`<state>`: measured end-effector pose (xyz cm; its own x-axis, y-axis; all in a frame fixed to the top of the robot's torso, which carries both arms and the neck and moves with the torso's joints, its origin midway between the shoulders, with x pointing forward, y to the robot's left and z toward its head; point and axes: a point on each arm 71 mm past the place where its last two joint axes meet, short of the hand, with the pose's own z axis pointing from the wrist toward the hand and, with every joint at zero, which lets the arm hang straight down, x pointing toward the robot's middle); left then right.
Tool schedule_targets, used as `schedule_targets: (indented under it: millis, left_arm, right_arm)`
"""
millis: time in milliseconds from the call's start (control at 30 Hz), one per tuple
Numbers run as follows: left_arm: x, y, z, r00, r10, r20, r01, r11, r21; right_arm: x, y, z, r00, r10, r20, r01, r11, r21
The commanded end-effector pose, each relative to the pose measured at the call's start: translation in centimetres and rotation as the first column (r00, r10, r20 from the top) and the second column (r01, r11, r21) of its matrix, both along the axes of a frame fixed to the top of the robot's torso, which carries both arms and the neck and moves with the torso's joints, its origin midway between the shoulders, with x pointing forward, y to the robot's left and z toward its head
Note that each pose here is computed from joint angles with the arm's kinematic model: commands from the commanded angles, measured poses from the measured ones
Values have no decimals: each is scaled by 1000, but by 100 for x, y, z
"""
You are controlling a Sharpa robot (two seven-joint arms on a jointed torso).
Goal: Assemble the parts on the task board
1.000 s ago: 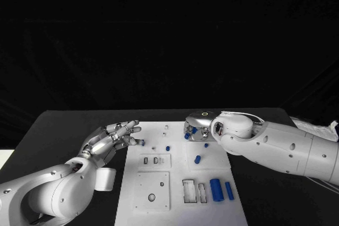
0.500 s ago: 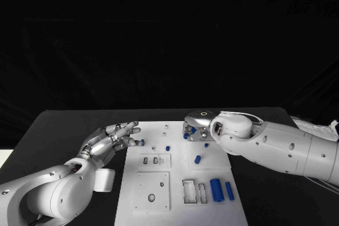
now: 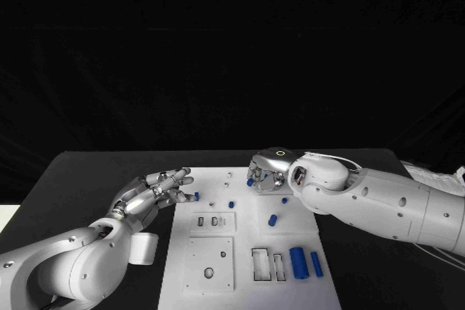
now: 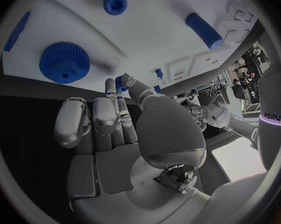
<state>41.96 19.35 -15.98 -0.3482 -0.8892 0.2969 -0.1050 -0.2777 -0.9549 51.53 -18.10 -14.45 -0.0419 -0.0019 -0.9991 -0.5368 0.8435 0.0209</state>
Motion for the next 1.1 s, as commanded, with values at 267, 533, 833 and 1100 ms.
schedule_targets:
  millis: [267, 533, 833, 1100]
  left_arm:
    - [-3, -10, 14, 1000, -15, 1, 15, 1000, -9]
    - [5, -8, 18, 1000, -15, 2, 15, 1000, -9]
    - [7, -13, 25, 1000, -19, 2, 19, 1000, -10]
    - [10, -14, 25, 1000, -20, 2, 20, 1000, -10]
  right_arm:
    - [78, 102, 88, 997, -37, 74, 31, 997, 76]
    - [175, 260, 69, 996, -27, 90, 20, 997, 75]
    - [268, 354, 32, 995, -25, 93, 19, 998, 67]
    - [300, 437, 10, 996, -16, 89, 10, 998, 65]
